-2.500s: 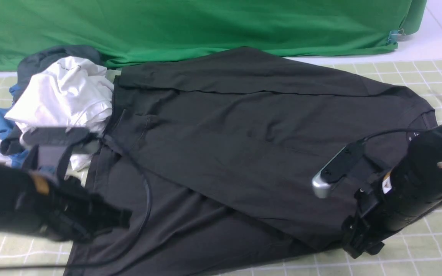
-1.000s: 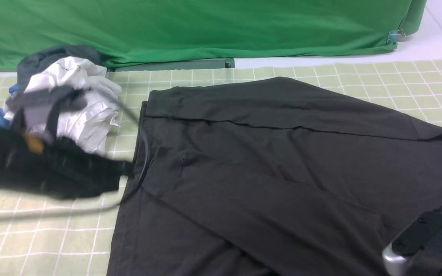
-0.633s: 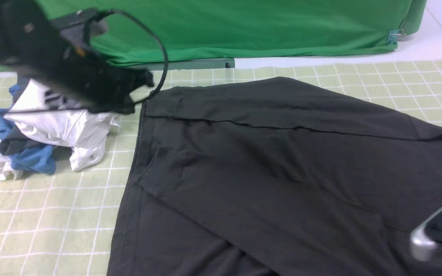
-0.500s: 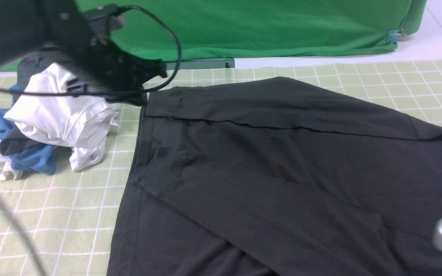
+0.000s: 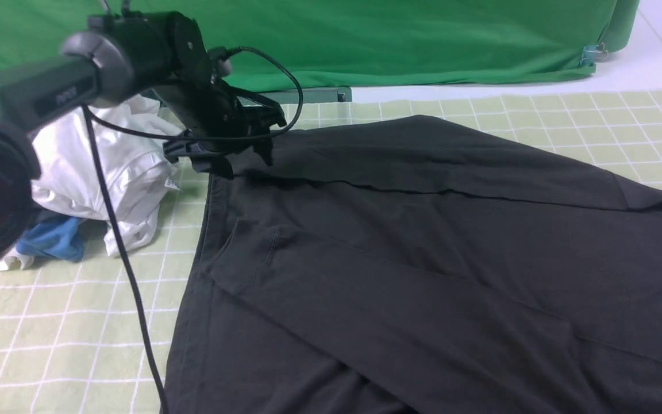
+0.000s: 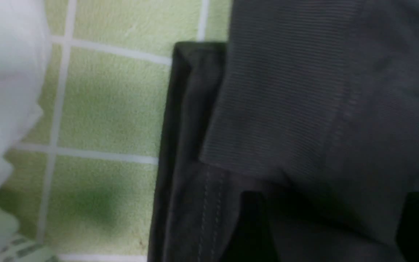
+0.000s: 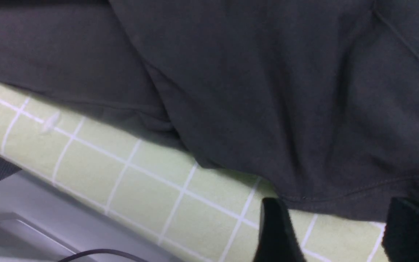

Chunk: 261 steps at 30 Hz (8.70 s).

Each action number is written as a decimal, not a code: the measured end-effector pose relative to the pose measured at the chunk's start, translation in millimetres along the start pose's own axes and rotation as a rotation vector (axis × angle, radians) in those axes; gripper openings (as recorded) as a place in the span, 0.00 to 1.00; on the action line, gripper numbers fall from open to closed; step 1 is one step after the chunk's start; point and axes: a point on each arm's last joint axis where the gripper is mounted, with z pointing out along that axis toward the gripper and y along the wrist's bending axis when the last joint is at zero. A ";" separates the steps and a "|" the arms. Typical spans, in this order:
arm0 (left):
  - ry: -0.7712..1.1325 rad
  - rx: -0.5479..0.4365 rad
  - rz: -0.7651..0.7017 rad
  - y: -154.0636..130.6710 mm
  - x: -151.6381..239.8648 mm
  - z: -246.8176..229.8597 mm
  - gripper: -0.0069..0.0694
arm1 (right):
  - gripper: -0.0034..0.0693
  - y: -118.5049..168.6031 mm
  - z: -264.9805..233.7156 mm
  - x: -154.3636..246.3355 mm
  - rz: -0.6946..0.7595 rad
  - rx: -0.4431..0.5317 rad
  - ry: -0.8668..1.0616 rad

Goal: Fold a long-sleeved shirt over a green coffee tablecloth.
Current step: 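Grab the top left corner of the dark shirt with the left gripper, then fold the left side of the dark shirt inward over its body with the left gripper, then grasp the near edge of the shirt at its hem and shoulder corners, then fold the black garment in half by bringing its near edge over to the far edge, then pull the folded dark garment lengthwise by its ends to straighten it flat on the table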

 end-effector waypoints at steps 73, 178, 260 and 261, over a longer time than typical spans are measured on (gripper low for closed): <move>0.248 -0.085 0.181 12.7 175.6 -148.0 0.12 | 0.04 -29.2 -14.6 -75.8 -0.115 0.372 -0.199; 0.157 -0.082 0.207 53.6 287.4 -181.8 0.12 | 0.07 5.6 111.5 -35.5 -0.579 0.067 0.518; -0.033 0.113 0.261 -52.3 33.0 31.9 0.10 | 0.05 -80.2 144.6 -290.9 -0.162 -0.003 0.153; -0.064 0.123 0.254 -52.7 29.5 31.7 0.10 | 0.05 -76.8 140.8 -291.3 -0.171 -0.020 0.147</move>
